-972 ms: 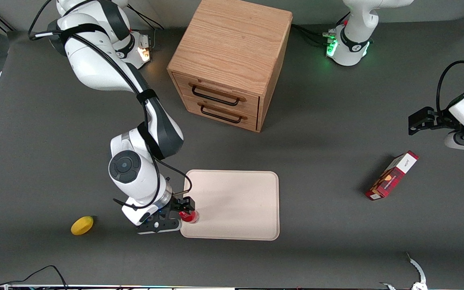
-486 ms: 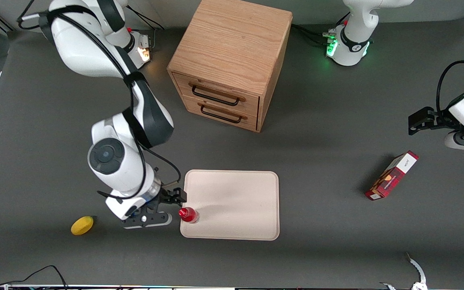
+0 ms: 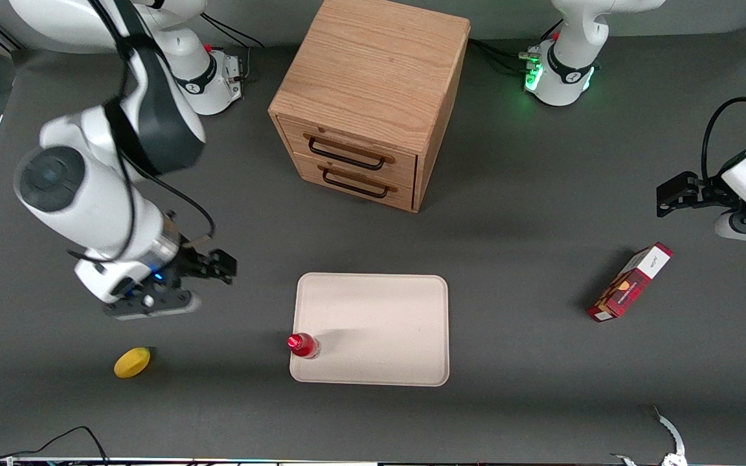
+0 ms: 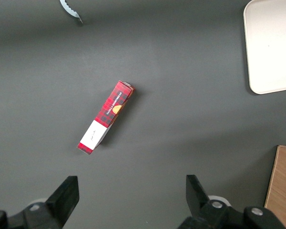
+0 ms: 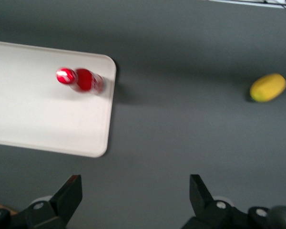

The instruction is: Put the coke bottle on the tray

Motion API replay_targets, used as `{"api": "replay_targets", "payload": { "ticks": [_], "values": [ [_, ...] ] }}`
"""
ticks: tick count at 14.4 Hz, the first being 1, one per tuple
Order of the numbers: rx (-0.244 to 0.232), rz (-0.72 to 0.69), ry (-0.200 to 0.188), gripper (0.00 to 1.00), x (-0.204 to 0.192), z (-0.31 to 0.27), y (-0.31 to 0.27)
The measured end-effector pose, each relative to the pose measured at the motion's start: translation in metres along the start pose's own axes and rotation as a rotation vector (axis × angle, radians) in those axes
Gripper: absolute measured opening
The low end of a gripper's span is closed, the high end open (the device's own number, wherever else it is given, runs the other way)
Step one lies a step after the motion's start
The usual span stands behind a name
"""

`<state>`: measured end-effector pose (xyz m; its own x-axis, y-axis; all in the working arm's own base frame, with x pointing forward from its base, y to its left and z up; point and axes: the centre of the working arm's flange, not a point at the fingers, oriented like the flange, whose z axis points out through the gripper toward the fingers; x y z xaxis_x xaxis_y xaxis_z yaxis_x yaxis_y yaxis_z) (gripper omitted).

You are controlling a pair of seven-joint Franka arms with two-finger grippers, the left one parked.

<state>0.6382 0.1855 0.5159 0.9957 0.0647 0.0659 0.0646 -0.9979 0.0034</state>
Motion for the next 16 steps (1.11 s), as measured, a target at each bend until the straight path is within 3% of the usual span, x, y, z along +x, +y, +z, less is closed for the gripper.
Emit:
{"api": "replay_targets", "payload": {
  "ticks": [3,5,6,10,16],
  "values": [
    [-0.008,0.028,-0.043,1.00,-0.046,-0.028,0.048],
    [-0.016,0.001,-0.124,1.00,-0.080,-0.047,0.075],
    [-0.016,0.003,-0.136,1.00,-0.092,-0.058,0.089],
    [-0.009,0.032,-0.084,1.00,-0.103,-0.092,0.116],
    [-0.003,0.027,0.010,1.00,-0.083,-0.132,0.111]
  ]
}}
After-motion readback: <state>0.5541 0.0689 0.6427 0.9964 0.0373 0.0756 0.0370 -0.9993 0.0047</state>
